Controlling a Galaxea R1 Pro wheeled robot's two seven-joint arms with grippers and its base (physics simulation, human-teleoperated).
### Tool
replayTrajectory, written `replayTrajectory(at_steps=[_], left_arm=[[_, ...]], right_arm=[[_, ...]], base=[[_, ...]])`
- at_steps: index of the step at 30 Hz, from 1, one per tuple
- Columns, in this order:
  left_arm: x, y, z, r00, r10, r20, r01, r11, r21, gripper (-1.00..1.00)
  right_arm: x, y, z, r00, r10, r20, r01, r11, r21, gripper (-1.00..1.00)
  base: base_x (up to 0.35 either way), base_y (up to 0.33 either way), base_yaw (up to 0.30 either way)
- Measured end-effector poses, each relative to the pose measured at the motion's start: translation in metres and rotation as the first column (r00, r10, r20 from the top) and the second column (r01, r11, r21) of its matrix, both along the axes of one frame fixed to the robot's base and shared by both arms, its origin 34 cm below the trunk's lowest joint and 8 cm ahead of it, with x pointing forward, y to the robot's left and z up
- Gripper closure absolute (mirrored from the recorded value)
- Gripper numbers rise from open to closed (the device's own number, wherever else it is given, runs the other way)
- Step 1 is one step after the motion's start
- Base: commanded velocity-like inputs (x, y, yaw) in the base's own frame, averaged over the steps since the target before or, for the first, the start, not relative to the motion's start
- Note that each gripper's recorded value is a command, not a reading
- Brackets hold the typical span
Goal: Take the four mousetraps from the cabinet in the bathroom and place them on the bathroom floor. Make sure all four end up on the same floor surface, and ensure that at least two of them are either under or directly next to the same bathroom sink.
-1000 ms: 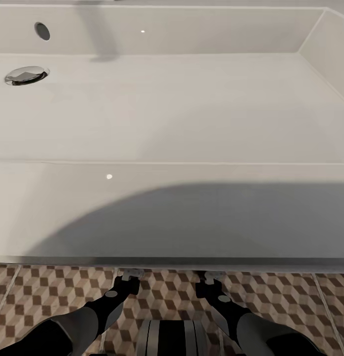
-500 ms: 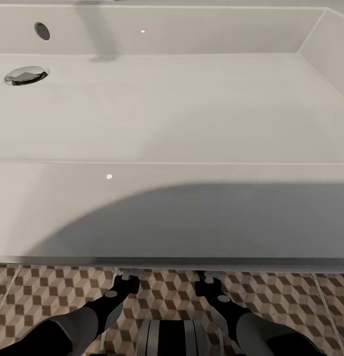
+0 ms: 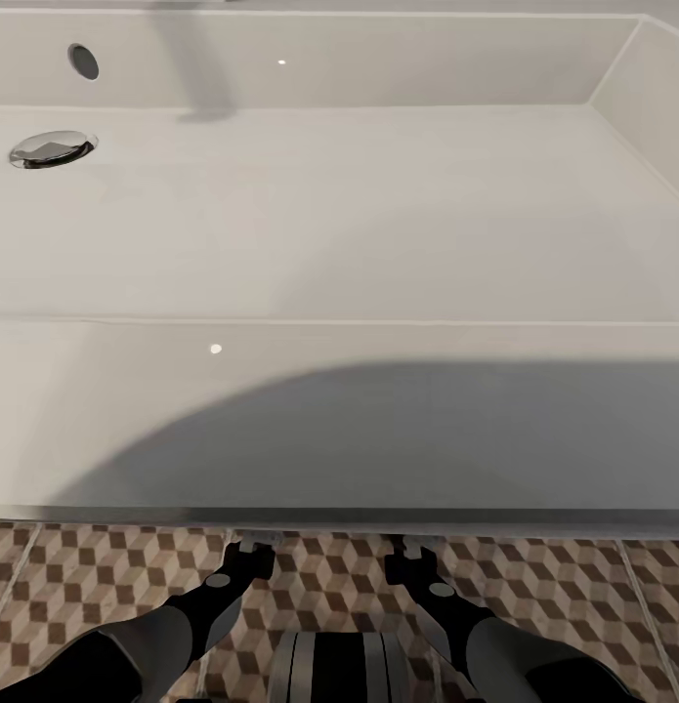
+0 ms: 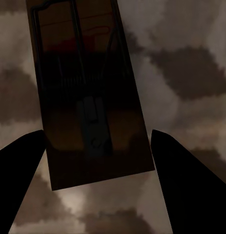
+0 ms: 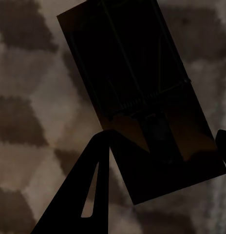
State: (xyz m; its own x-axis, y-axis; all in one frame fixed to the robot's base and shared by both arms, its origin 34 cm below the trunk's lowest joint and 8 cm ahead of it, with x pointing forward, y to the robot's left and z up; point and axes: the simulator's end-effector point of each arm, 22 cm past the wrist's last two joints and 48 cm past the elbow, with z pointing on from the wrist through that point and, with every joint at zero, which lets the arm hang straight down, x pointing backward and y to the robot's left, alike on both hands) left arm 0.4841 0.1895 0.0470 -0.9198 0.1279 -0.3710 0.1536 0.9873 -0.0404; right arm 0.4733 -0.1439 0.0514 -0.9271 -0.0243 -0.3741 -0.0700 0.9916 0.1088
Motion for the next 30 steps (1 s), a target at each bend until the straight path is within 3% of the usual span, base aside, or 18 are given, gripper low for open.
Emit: replayTrajectory(at_steps=[30], left_arm=[[-0.003, 0.0045, -0.0017, 1.0, -0.003, -0.018, 0.003, 1.0, 0.008, 1.0]], right_arm=[[-0.0019, -0.0017, -0.001, 1.0, -0.017, -0.012, 0.017, 1.0, 0.003, 1.0]], base=[[0.0, 0.0, 0.0]])
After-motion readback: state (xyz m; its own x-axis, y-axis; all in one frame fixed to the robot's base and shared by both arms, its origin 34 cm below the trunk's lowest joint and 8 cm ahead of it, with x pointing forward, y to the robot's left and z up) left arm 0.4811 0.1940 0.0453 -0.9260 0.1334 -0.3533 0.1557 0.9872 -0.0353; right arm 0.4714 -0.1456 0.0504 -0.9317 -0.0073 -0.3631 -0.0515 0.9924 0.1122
